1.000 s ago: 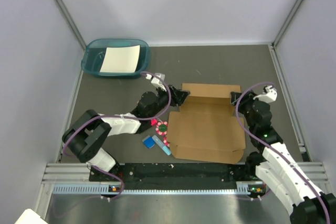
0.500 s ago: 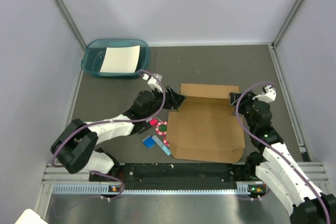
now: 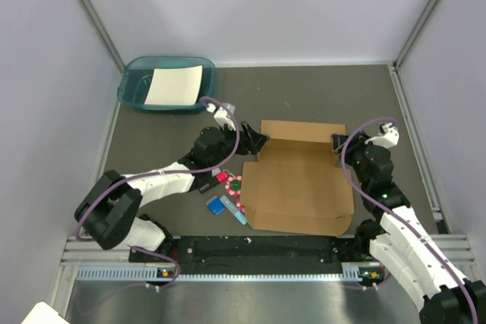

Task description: Fold the paper box

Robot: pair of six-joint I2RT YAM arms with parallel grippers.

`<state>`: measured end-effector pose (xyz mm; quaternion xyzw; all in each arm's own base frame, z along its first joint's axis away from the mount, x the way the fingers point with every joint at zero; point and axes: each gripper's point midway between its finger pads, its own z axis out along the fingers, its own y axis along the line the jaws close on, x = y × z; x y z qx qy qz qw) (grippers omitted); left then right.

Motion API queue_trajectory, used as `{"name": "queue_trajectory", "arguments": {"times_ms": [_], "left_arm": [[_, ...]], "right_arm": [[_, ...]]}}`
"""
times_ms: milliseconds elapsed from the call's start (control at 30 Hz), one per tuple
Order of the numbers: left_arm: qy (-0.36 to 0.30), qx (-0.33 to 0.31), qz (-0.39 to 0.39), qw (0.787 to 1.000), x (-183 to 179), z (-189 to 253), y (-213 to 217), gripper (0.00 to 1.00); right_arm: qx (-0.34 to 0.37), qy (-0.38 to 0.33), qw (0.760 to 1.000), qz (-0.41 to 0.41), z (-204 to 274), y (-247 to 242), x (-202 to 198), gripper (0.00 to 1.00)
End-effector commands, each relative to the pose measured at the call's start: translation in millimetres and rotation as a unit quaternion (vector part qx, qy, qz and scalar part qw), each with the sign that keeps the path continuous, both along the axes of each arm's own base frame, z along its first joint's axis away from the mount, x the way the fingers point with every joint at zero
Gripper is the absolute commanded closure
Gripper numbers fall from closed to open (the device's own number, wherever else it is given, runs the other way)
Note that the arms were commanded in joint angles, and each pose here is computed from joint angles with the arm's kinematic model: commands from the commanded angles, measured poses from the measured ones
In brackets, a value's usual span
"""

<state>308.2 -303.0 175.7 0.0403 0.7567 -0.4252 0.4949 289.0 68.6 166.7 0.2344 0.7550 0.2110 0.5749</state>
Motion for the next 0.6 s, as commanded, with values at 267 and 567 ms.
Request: {"name": "queue_trajectory", "arguments": {"times_ms": [267, 567], "left_arm": [[-0.008, -0.008, -0.025, 1.0, 14, 7, -21, 0.36], [-0.016, -0.007, -0.024, 1.0, 16, 15, -18, 0.33]], "right_arm": [[-0.047, 0.145, 0.987, 0.044, -59, 4, -35, 0.45], [-0.066, 0.086, 0.994, 0.023, 4, -3, -15, 0.32]]}}
